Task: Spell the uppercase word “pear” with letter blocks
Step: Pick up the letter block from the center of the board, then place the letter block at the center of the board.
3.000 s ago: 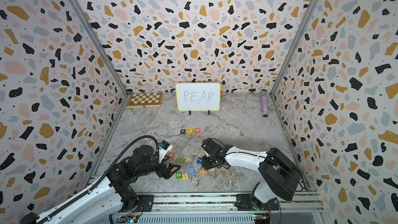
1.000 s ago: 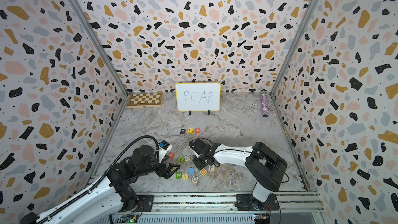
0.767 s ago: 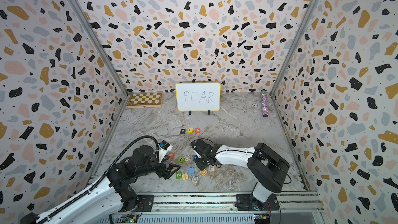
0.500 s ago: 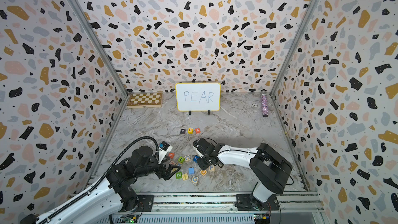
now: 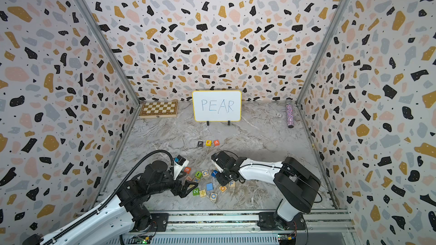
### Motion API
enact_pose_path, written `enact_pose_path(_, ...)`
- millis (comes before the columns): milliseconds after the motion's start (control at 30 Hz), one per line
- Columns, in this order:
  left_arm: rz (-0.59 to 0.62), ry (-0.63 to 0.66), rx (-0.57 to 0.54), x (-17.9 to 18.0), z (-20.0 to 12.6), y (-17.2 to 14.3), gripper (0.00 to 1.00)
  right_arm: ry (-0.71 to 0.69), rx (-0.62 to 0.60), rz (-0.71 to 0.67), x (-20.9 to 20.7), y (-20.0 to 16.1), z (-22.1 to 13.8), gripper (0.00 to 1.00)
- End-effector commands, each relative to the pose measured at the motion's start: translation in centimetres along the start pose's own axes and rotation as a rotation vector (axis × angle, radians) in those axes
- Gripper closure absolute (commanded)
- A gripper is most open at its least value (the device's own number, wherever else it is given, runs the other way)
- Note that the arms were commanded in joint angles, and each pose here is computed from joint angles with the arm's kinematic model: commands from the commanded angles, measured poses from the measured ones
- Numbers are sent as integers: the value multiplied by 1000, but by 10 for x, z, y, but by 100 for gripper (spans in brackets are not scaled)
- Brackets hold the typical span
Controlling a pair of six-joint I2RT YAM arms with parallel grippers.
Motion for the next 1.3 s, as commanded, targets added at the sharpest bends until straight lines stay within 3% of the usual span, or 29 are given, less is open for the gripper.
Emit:
enact_pose_path(0, 37, -61, -56, -10, -3, 7, 0, 25, 15, -13, 4, -8, -8, 80)
enact_pose_path(467, 231, -139, -297, -33, -26, 42, 1, 70, -144, 37, -4, 28, -46, 82)
enact_pose_path(633, 322, -133, -378, -42, -27, 78, 1, 42, -225, 124, -41, 47, -63, 82)
enact_pose_path(800, 277, -171, -412, -37, -20, 136, 0, -40, -270, 231, -95, 60, -72, 82)
enact_pose_path(1000, 197, -101, -260, -24, 12, 178, 1, -128, -265, 338, -151, 67, -65, 82)
enact_pose_path(1267, 107, 46, -134, -4, 26, 188, 0, -208, -150, 308, -184, 89, -40, 82)
Point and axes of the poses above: each gripper's point midway between its finger pads, its own z axis out along the fingers, its own x axis along the line the jaws close on, y = z × x, the point moved 5 cm from there along -z, back along the fingers, and after that the axes turned 14 degrees about -z, right-handed, at the moved point
